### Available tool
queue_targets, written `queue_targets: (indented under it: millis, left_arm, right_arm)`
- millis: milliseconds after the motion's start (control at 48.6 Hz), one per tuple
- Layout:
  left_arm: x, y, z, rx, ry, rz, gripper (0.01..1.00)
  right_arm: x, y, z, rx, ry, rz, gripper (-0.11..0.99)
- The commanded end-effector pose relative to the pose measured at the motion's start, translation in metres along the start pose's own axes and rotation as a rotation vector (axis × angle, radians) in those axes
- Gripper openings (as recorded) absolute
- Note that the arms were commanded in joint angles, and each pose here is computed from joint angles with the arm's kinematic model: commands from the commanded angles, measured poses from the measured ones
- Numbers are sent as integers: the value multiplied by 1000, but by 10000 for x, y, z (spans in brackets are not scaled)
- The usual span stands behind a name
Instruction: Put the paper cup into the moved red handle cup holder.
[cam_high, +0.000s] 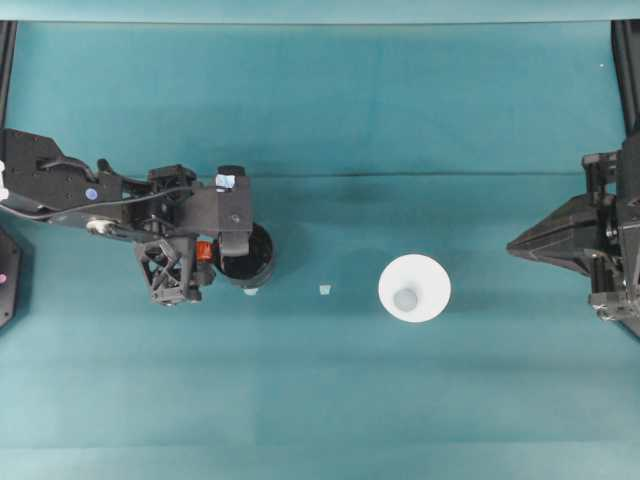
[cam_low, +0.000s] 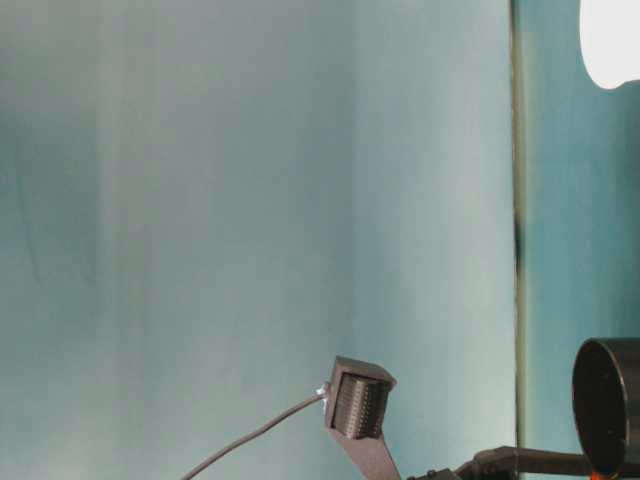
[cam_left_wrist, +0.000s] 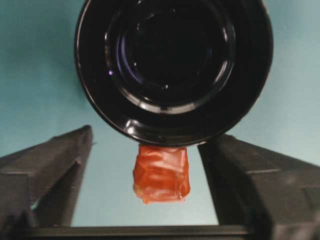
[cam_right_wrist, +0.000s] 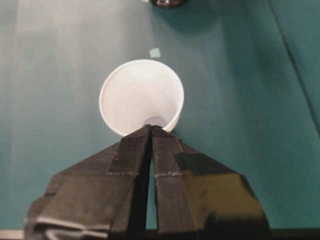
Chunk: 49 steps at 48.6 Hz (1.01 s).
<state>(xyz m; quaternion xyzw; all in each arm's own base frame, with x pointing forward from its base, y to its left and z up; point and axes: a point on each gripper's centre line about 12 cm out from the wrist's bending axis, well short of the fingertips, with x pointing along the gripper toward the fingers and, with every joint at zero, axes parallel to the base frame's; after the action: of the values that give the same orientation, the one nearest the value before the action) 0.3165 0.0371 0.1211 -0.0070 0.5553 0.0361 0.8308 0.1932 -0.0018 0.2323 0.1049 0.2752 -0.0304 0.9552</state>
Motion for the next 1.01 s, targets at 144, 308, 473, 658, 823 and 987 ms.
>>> queue_targets:
  millis: [144,308,473,658,823,987]
  left_arm:
    - [-48,-8,5,9,-20,1,420]
    - [-73,-23,6,13,-31,-1,286]
    - [-105,-21,15,22,-38,0,286]
    - [-304,-30,184,28,-91,2,286]
    - [-582,-38,337,32,-106,2,286]
    - [-812,-166,549,67,-118,-15,286]
  right_arm:
    - [-9,10,78,11,-19,1,-81]
    - [-11,12,84,11,-20,1,-81]
    - [-11,12,84,11,-20,1,-81]
    - [-11,12,84,12,-20,2,-81]
    - [-11,12,84,12,-20,2,-81]
    - [-11,13,88,12,-23,3,-81]
